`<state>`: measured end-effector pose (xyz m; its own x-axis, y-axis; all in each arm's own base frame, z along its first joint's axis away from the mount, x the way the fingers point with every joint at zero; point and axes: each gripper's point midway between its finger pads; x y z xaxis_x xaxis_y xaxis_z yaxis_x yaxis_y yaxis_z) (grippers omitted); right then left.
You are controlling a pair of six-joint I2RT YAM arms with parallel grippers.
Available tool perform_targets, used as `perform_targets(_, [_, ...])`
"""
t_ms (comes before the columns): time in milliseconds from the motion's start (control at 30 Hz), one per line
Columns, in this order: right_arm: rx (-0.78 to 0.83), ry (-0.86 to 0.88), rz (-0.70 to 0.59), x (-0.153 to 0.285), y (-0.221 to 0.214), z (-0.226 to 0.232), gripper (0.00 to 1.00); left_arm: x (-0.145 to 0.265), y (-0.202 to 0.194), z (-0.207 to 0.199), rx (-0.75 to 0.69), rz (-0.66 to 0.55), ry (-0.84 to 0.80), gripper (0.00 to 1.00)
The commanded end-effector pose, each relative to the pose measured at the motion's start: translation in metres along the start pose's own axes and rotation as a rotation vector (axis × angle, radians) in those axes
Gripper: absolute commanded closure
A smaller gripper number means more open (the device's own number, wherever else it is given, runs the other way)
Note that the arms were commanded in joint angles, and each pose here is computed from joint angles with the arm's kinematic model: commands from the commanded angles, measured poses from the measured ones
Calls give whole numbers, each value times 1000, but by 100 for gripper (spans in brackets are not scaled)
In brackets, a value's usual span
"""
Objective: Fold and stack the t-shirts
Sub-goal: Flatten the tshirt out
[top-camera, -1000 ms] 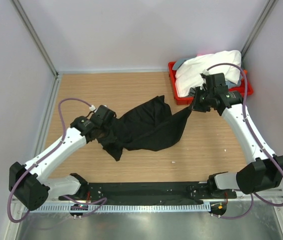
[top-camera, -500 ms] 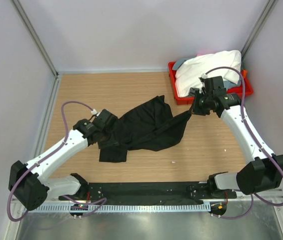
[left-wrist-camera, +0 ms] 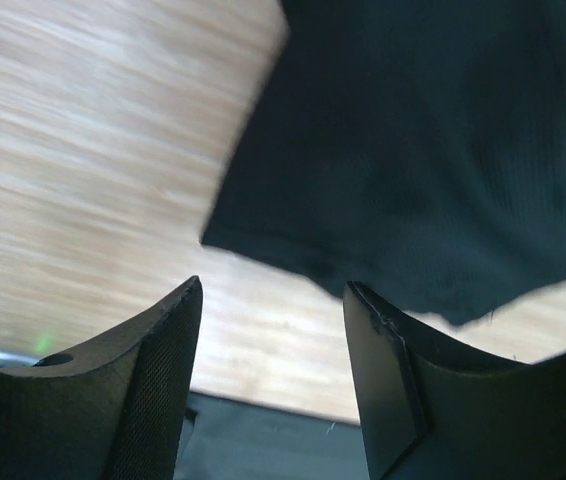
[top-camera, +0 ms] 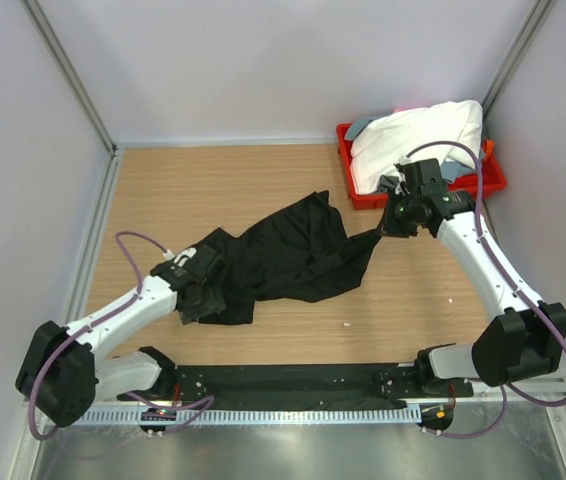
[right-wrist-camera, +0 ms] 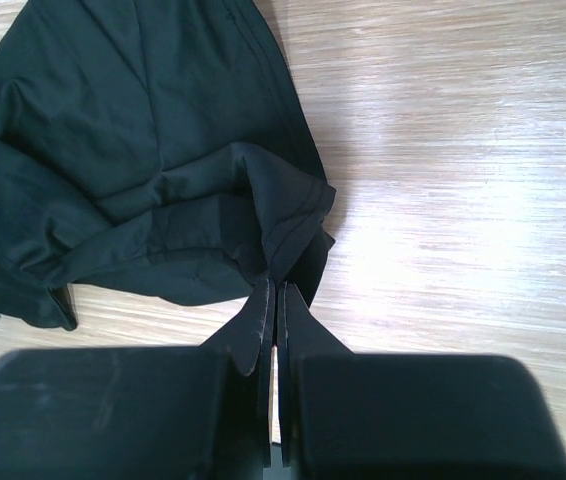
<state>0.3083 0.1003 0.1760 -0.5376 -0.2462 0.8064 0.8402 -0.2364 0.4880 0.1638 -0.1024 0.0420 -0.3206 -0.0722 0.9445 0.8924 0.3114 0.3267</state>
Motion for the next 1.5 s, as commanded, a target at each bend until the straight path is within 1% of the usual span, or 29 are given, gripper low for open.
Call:
perform_targets(0, [28,24,-25,-1,7,6,99,-11,20,8,125,-72,2,41])
perform_targets(67, [31,21,-25,-2,7,5,99,-16,20,16,145,-71,28,40])
perform_targets(167, [33,18,-20,-5,6,5,99,-23,17,17,156,-65,35,39])
perform_targets(367, [36,20,-8,-10,6,6,99,-38,11,15,184,-58,24,43])
perform_targets(400, [35,19,-9,-10,7,6,99,-40,12,13,186,-62,19,46])
perform_targets(467, [36,17,-3,-12,5,6,99,-45,10,15,181,-58,31,48])
perform_targets(500, [37,19,-2,-12,5,6,99,-47,12,14,181,-65,32,51])
perform_targets(567, [38,17,1,-14,5,6,99,-51,12,14,169,-65,40,55])
perform_targets(600, [39,16,1,-14,5,7,99,-52,14,12,168,-73,34,64])
perform_targets(667, [39,15,0,-13,5,6,99,-51,17,8,153,-77,21,74])
perform_targets(700, [39,16,2,-13,5,7,99,-49,19,6,149,-77,11,90])
perform_targets(767, [41,16,-3,-11,5,7,99,-41,23,0,136,-73,-13,100])
perform_targets(800, [43,13,-4,-11,5,6,99,-34,27,-2,136,-85,-30,100])
perform_targets(867, [40,11,-8,-8,5,6,99,-20,36,-7,129,-106,-56,100])
perform_targets(900, [38,12,-16,-5,7,7,99,-13,34,-2,116,-102,-45,100])
perform_targets(933, [38,14,-18,-2,7,8,99,4,45,-6,123,-143,-82,100])
perform_targets(967, [34,18,-23,1,8,9,99,15,44,1,117,-145,-66,100])
perform_targets(1033, [32,30,-56,16,14,14,99,51,62,-1,124,-222,-130,100])
perform_targets(1067, [29,38,-76,23,18,17,99,63,61,6,114,-226,-120,100])
perform_targets(1133, [32,66,-131,45,27,25,99,106,79,4,104,-313,-192,100])
perform_targets(1167, [32,78,-153,54,30,28,99,119,79,9,91,-319,-196,100])
perform_targets(1200, [31,102,-182,66,35,34,99,146,89,4,95,-364,-256,100])
perform_targets(1267, [49,167,-238,95,36,45,99,175,94,7,61,-416,-308,100])
perform_targets(1300, [58,196,-268,108,38,50,99,202,103,5,61,-466,-363,100])
perform_targets(1333, [79,252,-316,131,36,59,99,215,106,6,41,-496,-383,100])
perform_targets(1367, [87,275,-349,145,36,62,99,229,108,9,32,-521,-401,100])
perform_targets(1400, [95,298,-385,159,37,66,99,258,116,10,38,-578,-450,100])
perform_targets(1433, [108,333,-417,175,34,71,99,273,117,11,30,-605,-480,100])
perform_targets(1467, [121,366,-480,199,31,73,99,287,119,14,4,-639,-501,100])
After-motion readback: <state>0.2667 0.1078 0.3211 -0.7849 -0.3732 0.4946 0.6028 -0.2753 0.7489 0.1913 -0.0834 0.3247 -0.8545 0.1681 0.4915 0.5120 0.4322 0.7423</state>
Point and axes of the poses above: each gripper's point midway between its finger pads, its own x axis back along the fingers, its own z axis along the line the jaws close on, y = z × x, and after that the axes turned 3 degrees about -x, right-handed
